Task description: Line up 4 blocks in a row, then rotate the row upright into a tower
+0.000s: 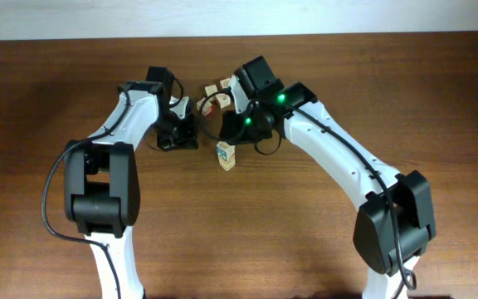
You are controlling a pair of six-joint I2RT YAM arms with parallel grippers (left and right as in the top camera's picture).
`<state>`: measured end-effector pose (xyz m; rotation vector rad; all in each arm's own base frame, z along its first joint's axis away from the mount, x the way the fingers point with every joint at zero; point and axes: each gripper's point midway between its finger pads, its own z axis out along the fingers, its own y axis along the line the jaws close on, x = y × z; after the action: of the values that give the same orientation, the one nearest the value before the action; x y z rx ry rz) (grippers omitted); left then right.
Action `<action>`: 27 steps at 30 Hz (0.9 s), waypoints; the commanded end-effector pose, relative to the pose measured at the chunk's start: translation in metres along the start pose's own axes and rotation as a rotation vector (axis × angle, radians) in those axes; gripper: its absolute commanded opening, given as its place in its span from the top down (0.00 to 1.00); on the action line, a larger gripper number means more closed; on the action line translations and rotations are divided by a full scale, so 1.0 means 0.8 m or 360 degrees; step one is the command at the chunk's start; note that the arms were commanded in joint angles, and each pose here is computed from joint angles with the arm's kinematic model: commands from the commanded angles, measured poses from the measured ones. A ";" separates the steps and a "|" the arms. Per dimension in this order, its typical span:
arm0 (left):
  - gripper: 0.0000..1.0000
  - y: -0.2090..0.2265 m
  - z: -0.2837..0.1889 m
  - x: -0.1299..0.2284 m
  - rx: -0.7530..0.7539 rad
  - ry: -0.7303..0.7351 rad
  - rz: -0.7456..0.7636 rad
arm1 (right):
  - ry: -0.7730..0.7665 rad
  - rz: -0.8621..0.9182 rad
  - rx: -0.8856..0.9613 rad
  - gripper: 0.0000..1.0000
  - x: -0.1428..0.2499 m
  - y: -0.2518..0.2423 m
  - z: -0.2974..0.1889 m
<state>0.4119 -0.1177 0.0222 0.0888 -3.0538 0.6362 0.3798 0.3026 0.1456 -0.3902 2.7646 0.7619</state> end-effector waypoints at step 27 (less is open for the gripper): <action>0.01 -0.064 -0.322 -0.002 -0.0143 -0.0654 0.0288 | -0.1005 0.0185 0.0773 0.02 0.176 -0.049 -0.535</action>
<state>0.4173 -0.0636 0.2782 -0.0465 -3.5054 0.5637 0.1918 0.0220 0.4405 0.1006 2.2665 0.1976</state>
